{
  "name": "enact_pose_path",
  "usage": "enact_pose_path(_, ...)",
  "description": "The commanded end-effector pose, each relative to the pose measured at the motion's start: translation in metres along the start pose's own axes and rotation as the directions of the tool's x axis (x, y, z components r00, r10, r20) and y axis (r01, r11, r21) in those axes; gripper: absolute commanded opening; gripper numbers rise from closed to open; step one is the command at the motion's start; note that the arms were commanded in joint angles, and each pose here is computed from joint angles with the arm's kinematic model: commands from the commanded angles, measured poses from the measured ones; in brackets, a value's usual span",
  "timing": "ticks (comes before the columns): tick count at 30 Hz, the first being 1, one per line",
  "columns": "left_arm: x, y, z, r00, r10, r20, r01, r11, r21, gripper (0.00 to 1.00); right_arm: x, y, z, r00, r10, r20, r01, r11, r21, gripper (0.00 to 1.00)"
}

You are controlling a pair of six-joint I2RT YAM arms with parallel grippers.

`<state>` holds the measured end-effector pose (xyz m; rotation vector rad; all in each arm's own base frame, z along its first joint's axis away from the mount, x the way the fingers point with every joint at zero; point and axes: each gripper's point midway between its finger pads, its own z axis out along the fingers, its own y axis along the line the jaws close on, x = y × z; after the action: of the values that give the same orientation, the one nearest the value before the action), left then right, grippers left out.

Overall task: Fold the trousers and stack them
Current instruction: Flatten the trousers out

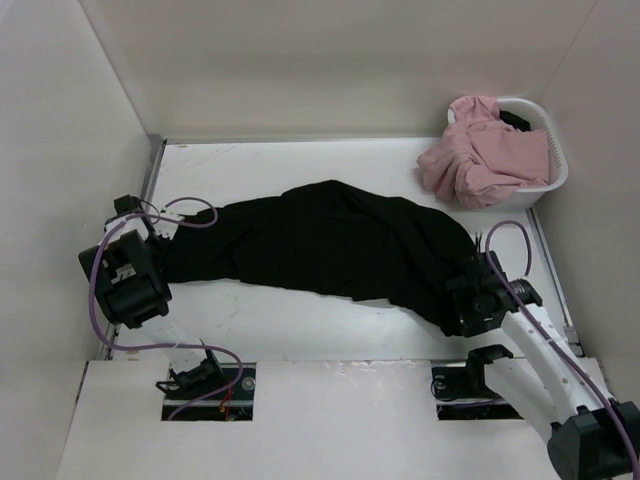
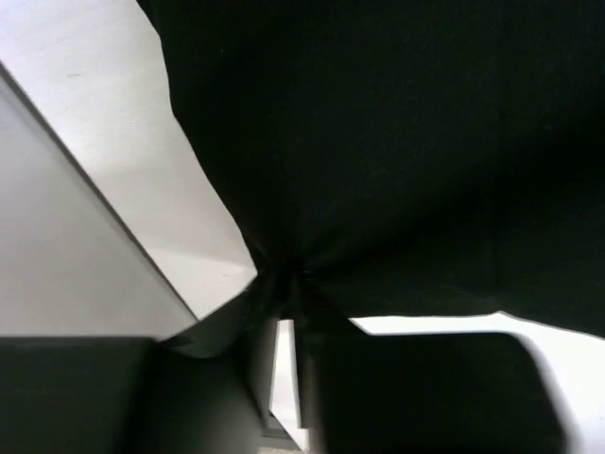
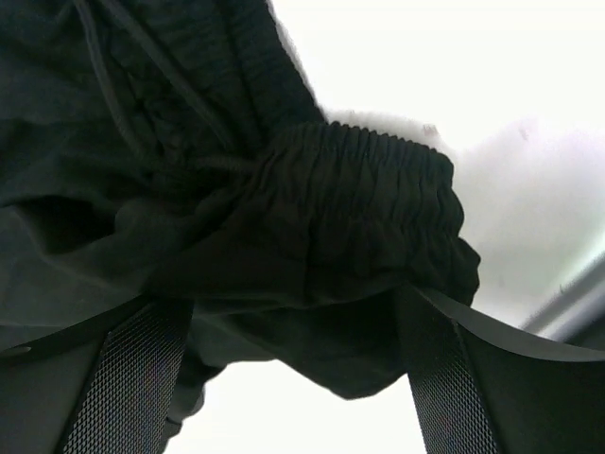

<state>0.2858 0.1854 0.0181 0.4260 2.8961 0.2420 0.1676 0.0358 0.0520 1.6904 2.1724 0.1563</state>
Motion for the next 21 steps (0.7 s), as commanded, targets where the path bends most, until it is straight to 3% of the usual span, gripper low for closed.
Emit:
enact_pose_path(1,0.01,0.001,0.019,1.0,0.025,-0.015,-0.025,1.0,-0.012,0.01,-0.01,0.001,-0.028,0.995,0.086,0.045,-0.086,0.996,0.007,0.88)
enact_pose_path(3,0.008,0.009,0.016,0.999,0.037,0.008,-0.036,0.998,-0.05,0.0,-0.013,-0.008,-0.042,0.994,0.098,0.042,-0.099,0.995,0.016,0.88)
enact_pose_path(7,0.007,0.021,0.006,0.998,0.061,0.033,-0.057,0.992,-0.115,0.0,0.01,-0.03,-0.052,0.973,0.216,-0.079,-0.21,0.975,0.078,0.87)
enact_pose_path(11,0.004,0.034,-0.004,0.997,0.053,0.053,-0.043,0.986,-0.162,0.0,0.015,-0.032,-0.072,0.952,0.29,-0.097,-0.285,0.956,0.067,0.86)
enact_pose_path(17,0.01,0.053,-0.006,0.999,0.024,0.046,-0.015,0.981,-0.191,0.0,0.03,-0.022,-0.082,0.936,0.326,-0.133,-0.319,0.945,0.073,0.86)
enact_pose_path(21,0.016,0.067,-0.011,0.999,0.005,0.043,0.005,0.976,-0.218,0.0,0.041,-0.016,-0.101,0.957,0.253,-0.14,-0.244,0.967,0.08,0.87)
